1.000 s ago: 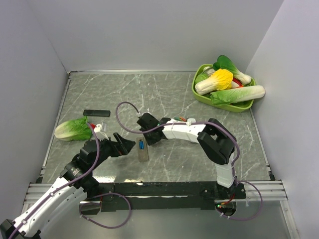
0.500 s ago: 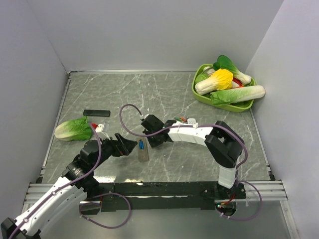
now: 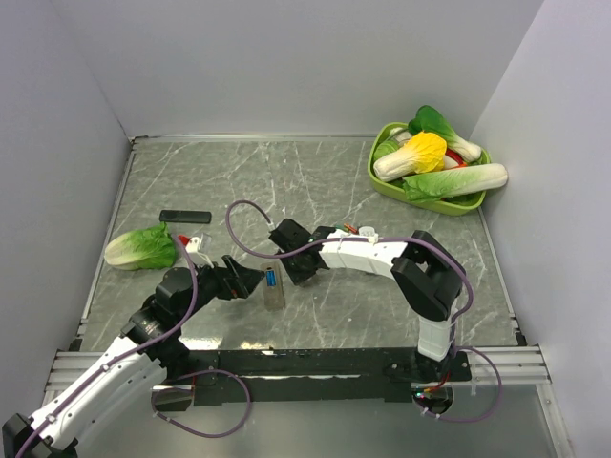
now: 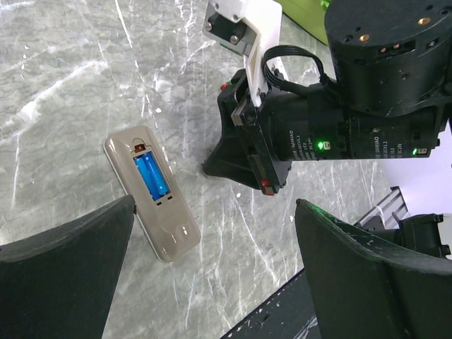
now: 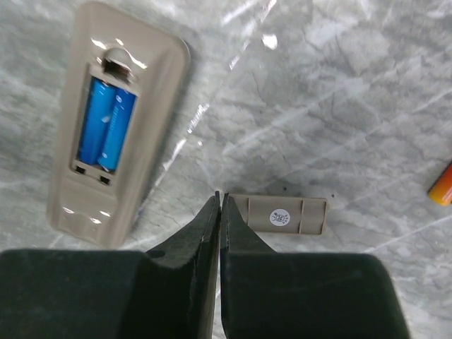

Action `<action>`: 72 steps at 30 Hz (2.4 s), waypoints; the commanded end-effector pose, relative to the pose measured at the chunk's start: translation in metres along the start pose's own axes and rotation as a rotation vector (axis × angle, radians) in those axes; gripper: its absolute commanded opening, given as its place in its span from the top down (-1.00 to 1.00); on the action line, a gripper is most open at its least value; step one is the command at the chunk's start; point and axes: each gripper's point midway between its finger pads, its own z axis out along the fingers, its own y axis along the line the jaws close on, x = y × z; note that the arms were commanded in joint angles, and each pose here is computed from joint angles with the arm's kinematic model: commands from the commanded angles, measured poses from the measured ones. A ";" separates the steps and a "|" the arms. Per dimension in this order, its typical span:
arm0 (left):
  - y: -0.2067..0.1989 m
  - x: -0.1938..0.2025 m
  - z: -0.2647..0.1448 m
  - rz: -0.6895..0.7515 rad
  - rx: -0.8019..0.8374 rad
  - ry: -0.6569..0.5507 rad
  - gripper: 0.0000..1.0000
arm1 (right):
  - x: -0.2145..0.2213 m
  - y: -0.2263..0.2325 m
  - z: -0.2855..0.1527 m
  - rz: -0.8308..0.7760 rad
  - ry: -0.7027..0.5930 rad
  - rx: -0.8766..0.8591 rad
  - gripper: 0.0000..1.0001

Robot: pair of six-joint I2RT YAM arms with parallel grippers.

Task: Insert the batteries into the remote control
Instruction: Pick up the battery cover at the center of the board.

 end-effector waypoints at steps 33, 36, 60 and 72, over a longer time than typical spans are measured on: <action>-0.007 -0.006 0.000 0.018 0.037 -0.023 -0.99 | 0.012 -0.012 -0.010 -0.002 0.058 0.094 0.45; -0.007 -0.006 0.001 0.018 0.038 -0.022 -0.99 | 0.010 -0.011 -0.013 -0.001 0.052 0.097 0.35; -0.007 -0.005 0.001 0.012 0.036 -0.020 -0.99 | 0.017 -0.020 -0.025 0.025 0.052 0.160 0.40; -0.008 -0.004 0.001 0.015 0.045 -0.018 -0.99 | 0.030 -0.015 -0.012 0.023 0.093 0.137 0.63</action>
